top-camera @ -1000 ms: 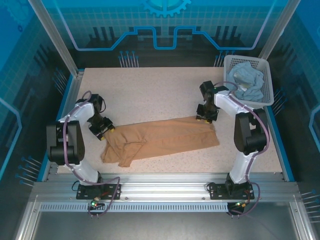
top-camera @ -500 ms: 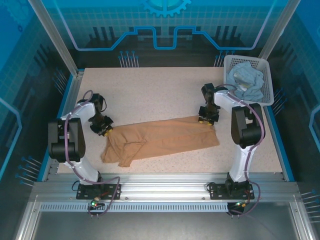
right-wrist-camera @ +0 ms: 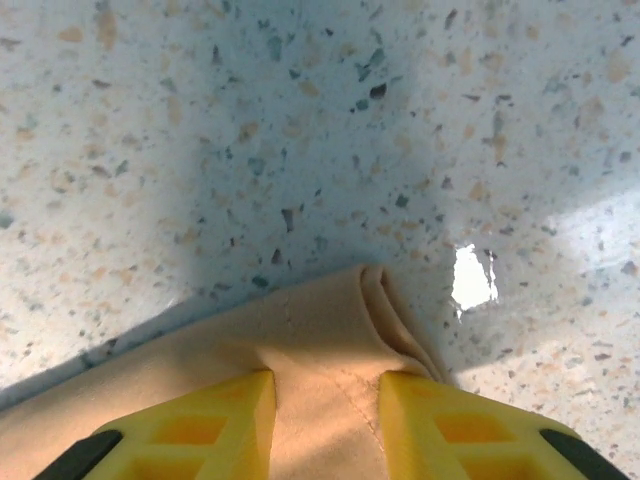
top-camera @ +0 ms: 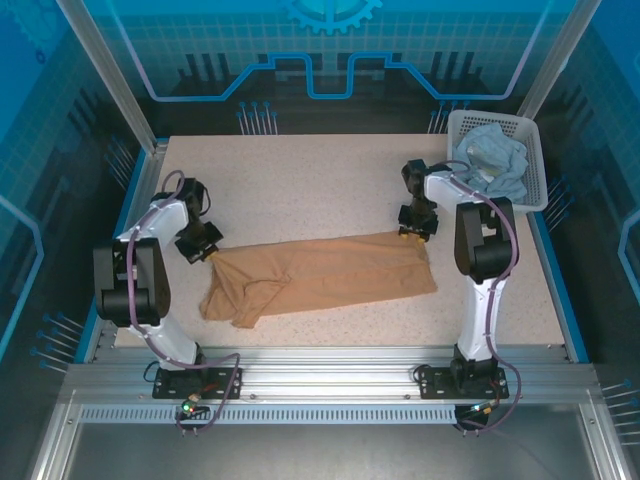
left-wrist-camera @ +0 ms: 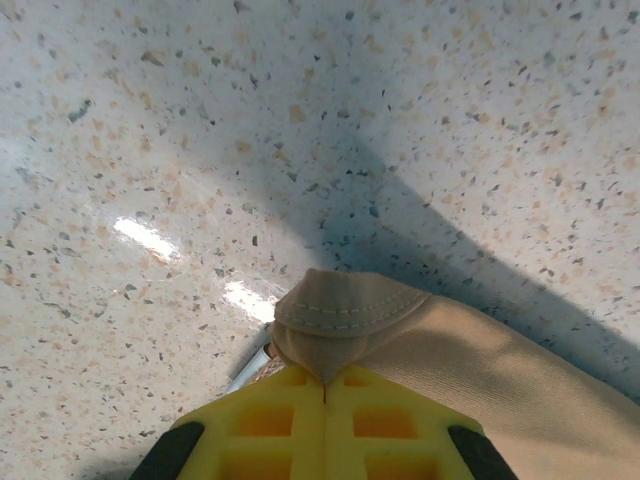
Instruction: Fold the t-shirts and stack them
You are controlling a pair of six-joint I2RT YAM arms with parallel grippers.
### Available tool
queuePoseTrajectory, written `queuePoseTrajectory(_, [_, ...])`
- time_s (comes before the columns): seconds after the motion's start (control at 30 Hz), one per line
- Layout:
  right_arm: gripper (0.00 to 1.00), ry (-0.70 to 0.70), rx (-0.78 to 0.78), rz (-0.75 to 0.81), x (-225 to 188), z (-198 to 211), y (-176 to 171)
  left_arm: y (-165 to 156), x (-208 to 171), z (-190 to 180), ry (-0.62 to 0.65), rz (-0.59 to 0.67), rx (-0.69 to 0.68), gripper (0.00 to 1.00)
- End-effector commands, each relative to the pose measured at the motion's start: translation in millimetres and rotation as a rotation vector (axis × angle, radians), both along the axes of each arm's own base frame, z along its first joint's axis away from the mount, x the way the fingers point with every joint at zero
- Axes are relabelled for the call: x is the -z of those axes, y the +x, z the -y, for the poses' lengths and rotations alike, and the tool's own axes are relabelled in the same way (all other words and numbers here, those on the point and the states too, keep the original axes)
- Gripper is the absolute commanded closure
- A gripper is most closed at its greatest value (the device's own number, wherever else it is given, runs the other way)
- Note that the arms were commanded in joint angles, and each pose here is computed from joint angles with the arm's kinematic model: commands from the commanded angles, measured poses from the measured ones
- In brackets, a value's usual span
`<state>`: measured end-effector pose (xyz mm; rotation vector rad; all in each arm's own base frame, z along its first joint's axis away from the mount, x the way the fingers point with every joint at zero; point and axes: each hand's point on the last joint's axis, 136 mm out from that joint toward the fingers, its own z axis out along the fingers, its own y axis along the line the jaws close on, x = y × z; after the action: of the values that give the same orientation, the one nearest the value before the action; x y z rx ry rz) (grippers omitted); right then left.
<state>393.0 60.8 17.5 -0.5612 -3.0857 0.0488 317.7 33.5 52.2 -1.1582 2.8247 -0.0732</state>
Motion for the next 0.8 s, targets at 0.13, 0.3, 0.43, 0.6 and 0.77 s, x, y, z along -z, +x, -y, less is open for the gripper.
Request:
queuePoseTrajectory(0.13, [0.69,-0.065,0.011,-0.05,9,17,1,12,-17,-19,0.035,0.053,-0.007,1.0])
queuePoseTrajectory(0.3, [0.7,-0.062,0.004,-0.029,7,17,5,26,-25,-26,0.036,0.091,-0.004,1.0])
queuePoseTrajectory(0.43, [0.71,-0.066,0.004,-0.022,6,18,7,33,-25,-31,0.045,0.085,0.001,1.0])
queuePoseTrajectory(0.6, [0.71,-0.042,-0.001,0.001,6,14,12,45,-8,-37,0.035,0.051,0.011,1.0])
queuePoseTrajectory(0.77, [0.71,-0.019,-0.019,0.022,5,9,21,75,8,-43,0.032,0.054,0.035,1.0])
